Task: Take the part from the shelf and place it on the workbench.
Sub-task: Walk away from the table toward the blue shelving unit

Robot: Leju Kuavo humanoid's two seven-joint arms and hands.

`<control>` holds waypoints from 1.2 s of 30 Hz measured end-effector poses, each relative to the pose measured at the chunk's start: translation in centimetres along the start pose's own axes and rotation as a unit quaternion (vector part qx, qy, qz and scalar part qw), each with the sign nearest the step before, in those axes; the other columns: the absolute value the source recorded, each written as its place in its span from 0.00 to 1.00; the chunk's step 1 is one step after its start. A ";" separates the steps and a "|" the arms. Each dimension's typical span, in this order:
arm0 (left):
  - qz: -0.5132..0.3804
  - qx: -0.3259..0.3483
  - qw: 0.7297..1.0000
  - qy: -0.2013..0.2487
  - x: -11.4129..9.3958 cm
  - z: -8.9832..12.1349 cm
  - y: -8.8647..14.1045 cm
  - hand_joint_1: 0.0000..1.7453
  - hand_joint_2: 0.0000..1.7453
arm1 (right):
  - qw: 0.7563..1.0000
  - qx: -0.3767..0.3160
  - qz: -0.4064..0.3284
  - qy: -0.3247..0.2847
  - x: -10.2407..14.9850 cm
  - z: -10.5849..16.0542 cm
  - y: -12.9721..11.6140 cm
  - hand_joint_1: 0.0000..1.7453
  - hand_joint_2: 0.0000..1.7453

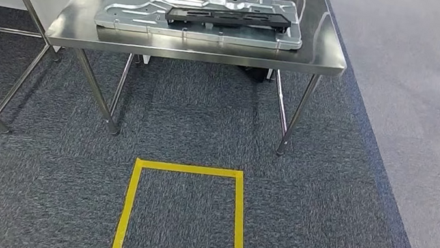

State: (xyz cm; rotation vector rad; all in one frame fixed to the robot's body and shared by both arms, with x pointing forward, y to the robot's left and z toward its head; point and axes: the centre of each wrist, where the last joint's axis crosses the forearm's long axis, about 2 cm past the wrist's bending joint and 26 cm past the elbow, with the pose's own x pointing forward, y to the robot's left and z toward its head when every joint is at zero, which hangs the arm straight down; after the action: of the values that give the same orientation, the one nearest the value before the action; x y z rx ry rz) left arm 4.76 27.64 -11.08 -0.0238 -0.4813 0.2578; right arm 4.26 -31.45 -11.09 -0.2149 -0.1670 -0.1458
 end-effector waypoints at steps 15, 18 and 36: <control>-0.001 0.010 1.000 0.007 0.0 0.0 0.2 0.00 0.00 | 1.000 0.022 -0.010 -0.009 0.0 0.0 0.0 0.00 0.50; -0.002 0.012 1.000 0.010 0.0 0.0 0.2 0.00 0.00 | 1.000 0.022 -0.015 -0.007 0.0 0.0 0.0 0.00 1.00; 0.004 0.022 0.999 0.036 0.0 0.0 0.3 0.00 1.00 | 1.000 0.007 -0.028 -0.004 -0.4 0.0 -0.1 0.00 1.00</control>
State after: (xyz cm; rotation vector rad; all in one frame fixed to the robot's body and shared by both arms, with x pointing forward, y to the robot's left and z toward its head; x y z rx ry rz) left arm 4.71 27.92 -11.10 0.0081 -0.4034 0.2737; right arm 3.88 -31.54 -11.14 -0.1963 -0.1819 -0.1994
